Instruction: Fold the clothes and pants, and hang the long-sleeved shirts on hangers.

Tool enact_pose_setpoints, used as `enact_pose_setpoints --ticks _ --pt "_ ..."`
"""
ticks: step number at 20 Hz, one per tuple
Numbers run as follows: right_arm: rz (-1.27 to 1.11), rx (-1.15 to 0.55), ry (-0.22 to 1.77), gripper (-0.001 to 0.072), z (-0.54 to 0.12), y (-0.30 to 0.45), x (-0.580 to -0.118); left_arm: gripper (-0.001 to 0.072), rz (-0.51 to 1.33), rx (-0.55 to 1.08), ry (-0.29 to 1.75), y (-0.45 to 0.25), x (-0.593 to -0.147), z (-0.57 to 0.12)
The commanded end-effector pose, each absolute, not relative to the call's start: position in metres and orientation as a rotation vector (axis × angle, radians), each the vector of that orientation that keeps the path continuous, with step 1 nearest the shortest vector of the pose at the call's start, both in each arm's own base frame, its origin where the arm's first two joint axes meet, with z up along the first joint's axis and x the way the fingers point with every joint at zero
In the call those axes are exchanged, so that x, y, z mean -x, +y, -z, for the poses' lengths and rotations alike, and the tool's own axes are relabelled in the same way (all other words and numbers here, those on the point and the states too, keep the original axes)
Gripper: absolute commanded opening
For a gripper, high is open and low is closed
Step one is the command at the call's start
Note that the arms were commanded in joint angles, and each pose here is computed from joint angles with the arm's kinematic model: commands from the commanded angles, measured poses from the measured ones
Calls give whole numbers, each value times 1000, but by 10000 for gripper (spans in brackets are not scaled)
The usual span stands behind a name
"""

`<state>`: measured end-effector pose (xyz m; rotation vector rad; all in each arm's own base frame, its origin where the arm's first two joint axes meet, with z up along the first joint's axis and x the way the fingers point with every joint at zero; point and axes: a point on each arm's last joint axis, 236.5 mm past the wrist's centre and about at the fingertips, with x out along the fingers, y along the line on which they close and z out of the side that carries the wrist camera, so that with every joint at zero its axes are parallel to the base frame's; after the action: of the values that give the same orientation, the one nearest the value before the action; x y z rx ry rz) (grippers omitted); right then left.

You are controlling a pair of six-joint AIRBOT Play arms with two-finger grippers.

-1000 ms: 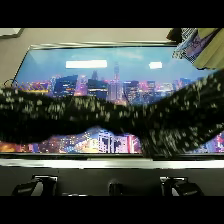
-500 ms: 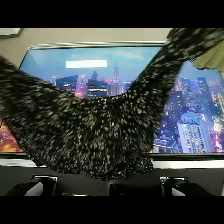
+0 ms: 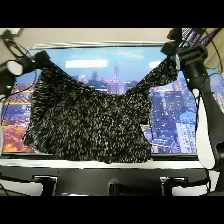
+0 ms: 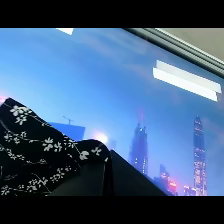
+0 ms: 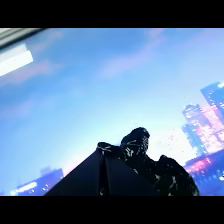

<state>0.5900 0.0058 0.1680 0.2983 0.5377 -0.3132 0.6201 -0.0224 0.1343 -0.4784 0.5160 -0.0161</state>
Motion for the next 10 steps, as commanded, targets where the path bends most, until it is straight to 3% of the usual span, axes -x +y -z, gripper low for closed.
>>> enact_pose_setpoints --ticks 1,2,3,4,5,6,10 --pt "358 -182 684 18 -137 -6 -572 19 62 537 566 -51 -641 -107" --pt "371 -178 708 17 -133 -8 -567 22 69 539 597 -52 -638 -107" --pt "388 -176 735 17 -130 -10 -560 71 72 536 643 -49 -630 -107" --pt "399 -170 761 17 -129 -12 -553 183 70 534 698 -44 -618 -108" --pt "410 -160 784 17 -129 -15 -546 454 63 534 750 -34 -604 -109" --pt "412 -136 805 17 -131 -17 -539 617 50 535 809 -22 -586 -112" --pt "399 -14 900 17 -137 -25 -511 617 -100 542 970 48 -496 -109"
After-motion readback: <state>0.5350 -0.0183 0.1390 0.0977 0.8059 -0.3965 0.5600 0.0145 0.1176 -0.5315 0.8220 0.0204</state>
